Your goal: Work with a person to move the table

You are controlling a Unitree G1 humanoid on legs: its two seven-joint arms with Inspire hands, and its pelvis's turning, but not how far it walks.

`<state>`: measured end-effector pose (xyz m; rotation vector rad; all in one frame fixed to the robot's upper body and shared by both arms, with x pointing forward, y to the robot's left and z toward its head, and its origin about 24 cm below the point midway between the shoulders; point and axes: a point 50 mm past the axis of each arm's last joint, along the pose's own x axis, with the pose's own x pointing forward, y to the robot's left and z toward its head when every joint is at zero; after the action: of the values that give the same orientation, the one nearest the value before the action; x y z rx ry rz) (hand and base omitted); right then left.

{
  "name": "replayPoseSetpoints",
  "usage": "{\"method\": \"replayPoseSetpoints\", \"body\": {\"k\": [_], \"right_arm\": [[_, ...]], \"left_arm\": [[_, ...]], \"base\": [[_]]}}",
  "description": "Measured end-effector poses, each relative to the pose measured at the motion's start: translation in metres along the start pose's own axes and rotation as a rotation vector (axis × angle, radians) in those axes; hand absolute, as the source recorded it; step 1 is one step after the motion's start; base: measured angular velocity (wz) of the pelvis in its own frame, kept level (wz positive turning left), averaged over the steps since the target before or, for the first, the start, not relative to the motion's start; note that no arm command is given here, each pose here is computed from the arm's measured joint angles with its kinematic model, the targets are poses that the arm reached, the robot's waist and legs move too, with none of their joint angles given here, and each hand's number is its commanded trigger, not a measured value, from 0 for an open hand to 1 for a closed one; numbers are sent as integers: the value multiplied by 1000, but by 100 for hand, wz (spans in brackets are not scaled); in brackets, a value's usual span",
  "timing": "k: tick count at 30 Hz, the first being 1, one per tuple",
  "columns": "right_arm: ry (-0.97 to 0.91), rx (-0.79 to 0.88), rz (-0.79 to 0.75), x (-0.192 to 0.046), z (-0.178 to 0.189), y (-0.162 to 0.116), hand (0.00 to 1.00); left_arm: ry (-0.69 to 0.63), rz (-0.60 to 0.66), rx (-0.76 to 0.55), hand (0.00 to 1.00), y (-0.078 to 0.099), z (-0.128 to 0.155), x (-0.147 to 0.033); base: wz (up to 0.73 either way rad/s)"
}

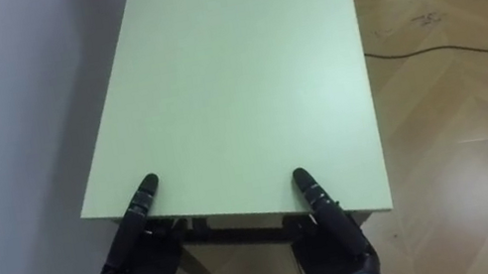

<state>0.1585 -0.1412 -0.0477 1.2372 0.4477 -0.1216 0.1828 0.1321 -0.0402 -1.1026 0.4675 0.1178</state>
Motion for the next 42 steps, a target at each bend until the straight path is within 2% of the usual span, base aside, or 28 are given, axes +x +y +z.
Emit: {"method": "replayPoseSetpoints", "body": {"k": [12, 26, 36, 42], "right_arm": [[10, 14, 13, 3, -2, 4, 100], [46, -20, -1, 11, -4, -1, 100], [50, -48, -45, 11, -4, -11, 100], [70, -65, -58, 15, -12, -17, 100]], "left_arm": [[-20, -11, 11, 100, -2, 2, 1], [-24, 33, -2, 100, 8, 3, 0], [6, 72, 0, 100, 20, -4, 5], [-4, 93, 7, 100, 36, -5, 8]], "base": [[1], [0], [-1], [-9]]}}
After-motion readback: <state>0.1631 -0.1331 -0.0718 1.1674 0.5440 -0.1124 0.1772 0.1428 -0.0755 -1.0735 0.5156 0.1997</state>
